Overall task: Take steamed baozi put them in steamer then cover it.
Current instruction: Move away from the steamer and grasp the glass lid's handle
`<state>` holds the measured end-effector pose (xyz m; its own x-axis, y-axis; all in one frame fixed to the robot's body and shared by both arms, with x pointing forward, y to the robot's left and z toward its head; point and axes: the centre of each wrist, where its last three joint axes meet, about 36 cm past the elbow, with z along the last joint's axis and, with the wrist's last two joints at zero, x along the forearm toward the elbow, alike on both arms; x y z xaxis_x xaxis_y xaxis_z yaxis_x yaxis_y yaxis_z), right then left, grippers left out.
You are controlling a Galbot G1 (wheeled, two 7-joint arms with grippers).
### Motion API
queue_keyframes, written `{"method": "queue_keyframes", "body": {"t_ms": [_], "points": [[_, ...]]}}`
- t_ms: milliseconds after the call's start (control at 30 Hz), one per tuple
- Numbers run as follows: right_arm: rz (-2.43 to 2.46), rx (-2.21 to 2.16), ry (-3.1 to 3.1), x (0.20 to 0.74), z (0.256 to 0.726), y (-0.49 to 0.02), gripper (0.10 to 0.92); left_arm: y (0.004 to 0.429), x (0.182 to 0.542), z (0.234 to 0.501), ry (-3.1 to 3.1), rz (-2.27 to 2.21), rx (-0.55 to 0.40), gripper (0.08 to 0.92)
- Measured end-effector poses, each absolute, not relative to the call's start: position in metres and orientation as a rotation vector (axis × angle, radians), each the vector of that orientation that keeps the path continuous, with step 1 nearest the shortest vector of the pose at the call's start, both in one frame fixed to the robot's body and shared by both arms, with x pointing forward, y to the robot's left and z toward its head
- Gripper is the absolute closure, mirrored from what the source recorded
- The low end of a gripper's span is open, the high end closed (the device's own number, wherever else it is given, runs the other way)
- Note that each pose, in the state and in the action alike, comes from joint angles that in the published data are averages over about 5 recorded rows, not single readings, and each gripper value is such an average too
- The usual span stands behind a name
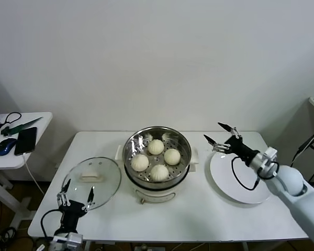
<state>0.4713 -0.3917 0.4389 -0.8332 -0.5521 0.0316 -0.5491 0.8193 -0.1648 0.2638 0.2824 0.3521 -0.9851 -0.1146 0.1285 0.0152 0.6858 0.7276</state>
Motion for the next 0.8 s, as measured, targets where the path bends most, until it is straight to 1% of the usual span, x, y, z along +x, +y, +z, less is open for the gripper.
{"method": "queue_keyframes", "body": {"t_ms": [167,400,567,800], "points": [[-0.216,-0.758,3.069,0.439,0.422,-0.396,0.2,0.285,0.27,0.358,-2.557,-1.55,0.05,0.177],[-0.183,-0.601,3.191,0.4,0.398,-0.405,0.2,0.285,0.277,0.355,-2.257,-1.941,-0.037,0.177],[-0.17,-0.535,3.251,0.379,0.384,-0.408,0.2,0.283,0.284,0.347,-2.102,-2.088,-0.072,0.177],[-0.173,-0.481,3.306,0.36,0.37,-0.409,0.2,0.277,0.3,0.328,-2.004,-2.186,-0.082,0.177]]}}
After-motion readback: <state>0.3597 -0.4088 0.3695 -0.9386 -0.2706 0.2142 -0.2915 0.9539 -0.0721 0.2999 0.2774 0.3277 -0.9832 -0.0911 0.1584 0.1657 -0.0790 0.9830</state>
